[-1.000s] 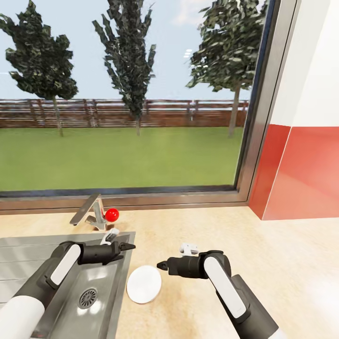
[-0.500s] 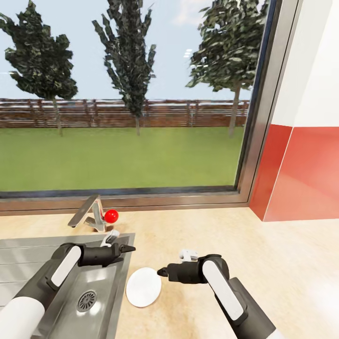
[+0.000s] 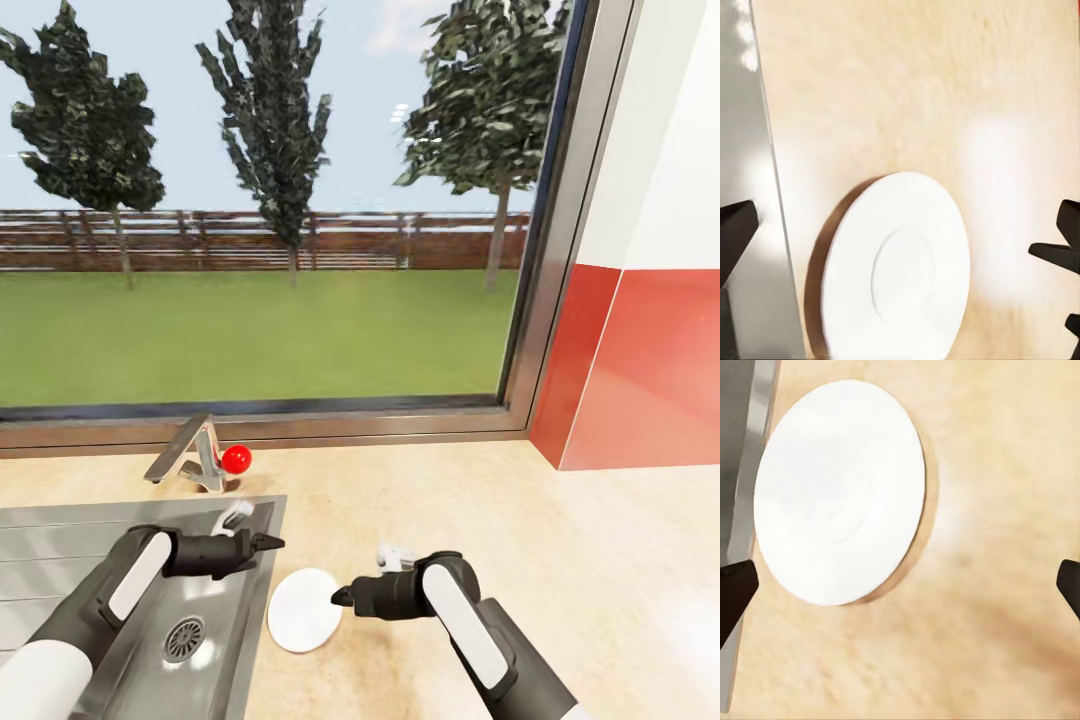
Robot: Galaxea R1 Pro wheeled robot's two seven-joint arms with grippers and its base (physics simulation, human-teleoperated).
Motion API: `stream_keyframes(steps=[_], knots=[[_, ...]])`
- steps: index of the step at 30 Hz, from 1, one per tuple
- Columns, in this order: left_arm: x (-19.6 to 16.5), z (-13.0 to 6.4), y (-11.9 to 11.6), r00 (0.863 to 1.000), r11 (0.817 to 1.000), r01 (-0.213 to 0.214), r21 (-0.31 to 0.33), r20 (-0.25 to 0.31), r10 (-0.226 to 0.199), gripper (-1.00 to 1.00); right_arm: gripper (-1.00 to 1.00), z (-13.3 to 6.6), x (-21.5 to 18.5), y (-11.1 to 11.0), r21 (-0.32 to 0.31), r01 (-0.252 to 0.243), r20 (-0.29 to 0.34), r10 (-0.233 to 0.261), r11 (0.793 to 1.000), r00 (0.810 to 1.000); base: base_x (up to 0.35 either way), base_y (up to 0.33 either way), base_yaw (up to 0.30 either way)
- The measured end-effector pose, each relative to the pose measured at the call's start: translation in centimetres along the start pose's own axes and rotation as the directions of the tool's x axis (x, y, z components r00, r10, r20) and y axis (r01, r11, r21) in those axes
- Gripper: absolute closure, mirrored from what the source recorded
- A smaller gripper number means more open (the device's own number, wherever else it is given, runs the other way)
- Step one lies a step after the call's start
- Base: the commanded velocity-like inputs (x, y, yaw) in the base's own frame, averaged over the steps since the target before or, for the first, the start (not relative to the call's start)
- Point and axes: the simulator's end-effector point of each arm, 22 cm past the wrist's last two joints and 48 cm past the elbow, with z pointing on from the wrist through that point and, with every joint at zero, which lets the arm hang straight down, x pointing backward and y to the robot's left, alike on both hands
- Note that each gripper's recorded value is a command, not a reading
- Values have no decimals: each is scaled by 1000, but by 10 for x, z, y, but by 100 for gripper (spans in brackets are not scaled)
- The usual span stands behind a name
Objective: Set up a coffee station on the kitchen countertop: keep the coffee maker on the countertop, move the bottle of coffee from the kitchen shelf to the counter next to the coffee maker, place a paper coffee filter on top of the coffee maker, put the saucer next to the coffee maker with the coffee cup on the saucer, and place the electric kettle next to the coffee maker.
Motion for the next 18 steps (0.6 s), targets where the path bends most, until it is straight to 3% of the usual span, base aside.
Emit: stream_keyframes(steps=[6,18], knots=[[13,6,13,999,999,31,-16,-18,-31,-100,-100,5,9,8,-5,19,-21,-19,1000,1000,0,0,0],[31,12,22,998,999,38,-28,-38,-40,-100,-100,8,13,8,-3,25,-32,-25,1000,999,0,0,0]])
